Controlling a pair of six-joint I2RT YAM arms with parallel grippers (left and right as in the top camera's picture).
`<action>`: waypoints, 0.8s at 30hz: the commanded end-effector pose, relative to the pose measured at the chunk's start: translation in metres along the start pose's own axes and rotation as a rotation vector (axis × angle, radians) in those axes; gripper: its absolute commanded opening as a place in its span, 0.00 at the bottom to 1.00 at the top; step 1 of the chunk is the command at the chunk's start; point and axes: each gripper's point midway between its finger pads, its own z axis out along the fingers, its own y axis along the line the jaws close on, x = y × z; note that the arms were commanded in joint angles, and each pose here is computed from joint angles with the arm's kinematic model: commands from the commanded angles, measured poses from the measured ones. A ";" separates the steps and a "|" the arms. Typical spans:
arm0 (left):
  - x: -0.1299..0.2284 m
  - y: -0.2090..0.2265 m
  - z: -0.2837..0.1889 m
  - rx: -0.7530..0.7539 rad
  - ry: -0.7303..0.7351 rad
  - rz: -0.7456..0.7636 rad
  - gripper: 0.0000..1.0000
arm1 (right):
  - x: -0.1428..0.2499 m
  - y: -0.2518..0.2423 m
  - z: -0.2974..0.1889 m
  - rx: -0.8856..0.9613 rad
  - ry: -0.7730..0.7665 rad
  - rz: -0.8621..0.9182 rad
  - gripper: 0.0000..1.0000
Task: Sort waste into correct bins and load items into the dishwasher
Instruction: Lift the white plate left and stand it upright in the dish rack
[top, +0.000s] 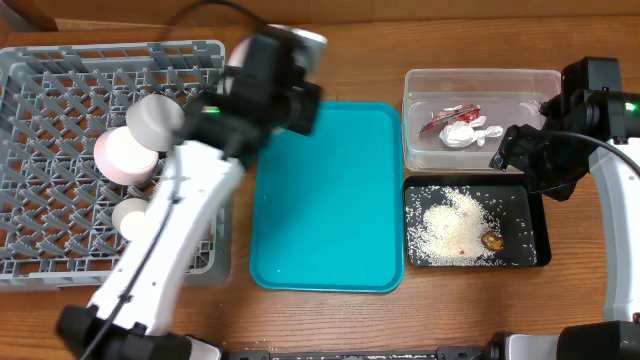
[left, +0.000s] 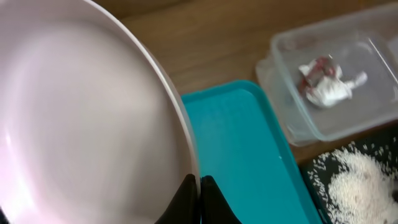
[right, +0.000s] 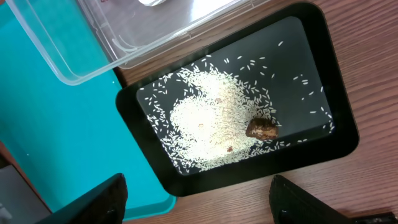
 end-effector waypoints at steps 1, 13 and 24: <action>0.003 0.024 -0.001 0.165 0.030 -0.141 0.04 | -0.002 0.001 -0.005 0.001 -0.024 -0.010 0.75; 0.030 0.100 0.012 0.499 0.077 -0.366 0.04 | -0.002 0.000 -0.005 0.002 -0.020 -0.009 0.75; 0.072 0.148 0.014 0.465 0.191 -0.598 1.00 | -0.003 0.001 -0.005 0.000 -0.025 -0.010 0.75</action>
